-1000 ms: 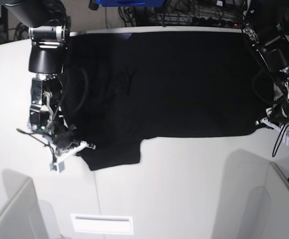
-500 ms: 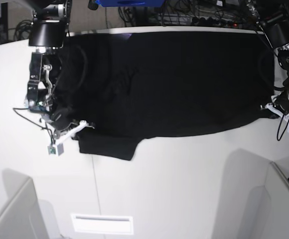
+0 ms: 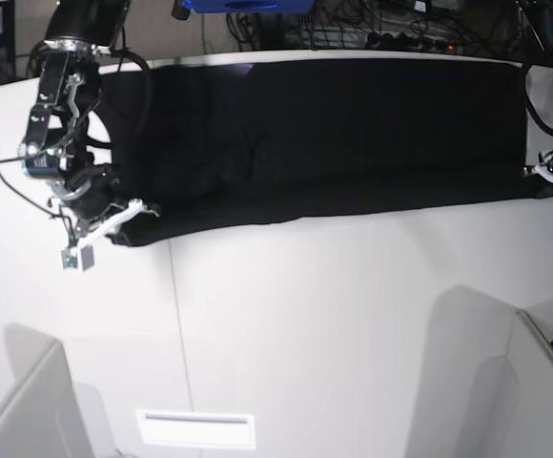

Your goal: Fold the T-shirt properly

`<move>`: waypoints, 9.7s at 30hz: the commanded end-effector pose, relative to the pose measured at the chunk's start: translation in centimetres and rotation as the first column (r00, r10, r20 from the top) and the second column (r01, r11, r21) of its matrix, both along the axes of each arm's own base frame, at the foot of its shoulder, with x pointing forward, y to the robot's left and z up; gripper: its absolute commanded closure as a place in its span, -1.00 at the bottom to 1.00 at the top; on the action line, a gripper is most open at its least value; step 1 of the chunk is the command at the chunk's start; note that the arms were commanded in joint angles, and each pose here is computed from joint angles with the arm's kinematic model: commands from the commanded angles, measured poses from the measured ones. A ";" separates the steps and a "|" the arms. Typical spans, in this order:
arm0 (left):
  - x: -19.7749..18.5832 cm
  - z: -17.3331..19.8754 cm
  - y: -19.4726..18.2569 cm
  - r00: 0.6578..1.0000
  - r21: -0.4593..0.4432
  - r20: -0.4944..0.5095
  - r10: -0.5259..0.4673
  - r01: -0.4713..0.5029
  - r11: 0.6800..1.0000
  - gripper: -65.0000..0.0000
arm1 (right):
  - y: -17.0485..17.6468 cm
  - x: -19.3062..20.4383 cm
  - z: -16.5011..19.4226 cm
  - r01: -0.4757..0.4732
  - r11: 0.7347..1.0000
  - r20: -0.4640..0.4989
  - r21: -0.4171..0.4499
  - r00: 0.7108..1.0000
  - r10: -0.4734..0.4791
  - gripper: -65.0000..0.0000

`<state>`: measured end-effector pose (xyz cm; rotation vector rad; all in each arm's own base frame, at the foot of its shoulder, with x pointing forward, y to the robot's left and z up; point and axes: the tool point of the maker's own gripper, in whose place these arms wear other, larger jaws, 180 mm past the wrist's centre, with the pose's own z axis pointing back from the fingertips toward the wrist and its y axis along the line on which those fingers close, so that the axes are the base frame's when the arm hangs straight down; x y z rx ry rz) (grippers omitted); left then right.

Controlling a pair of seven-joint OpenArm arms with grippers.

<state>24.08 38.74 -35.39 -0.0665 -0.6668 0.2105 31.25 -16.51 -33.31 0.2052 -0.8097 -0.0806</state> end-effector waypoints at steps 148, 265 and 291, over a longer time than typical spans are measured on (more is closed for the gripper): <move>-4.8 -4.1 0.2 0.992 -0.083 0.055 0.117 -0.112 0.990 -0.67 | 1.0 -4.8 1.2 -0.046 0.972 0.093 0.231 0.995 0.025 1.00; -1.4 -3.3 -26.9 0.891 -0.061 0.066 -0.449 0.453 0.889 0.80 | 5.4 -5.4 0.5 -0.122 0.946 0.063 0.299 0.992 0.107 1.00; -3.9 -1.0 -12.7 0.979 0.165 0.002 -0.205 0.201 0.966 1.00 | -3.2 -7.8 -1.0 0.112 0.968 -0.054 0.223 0.993 -0.102 -0.23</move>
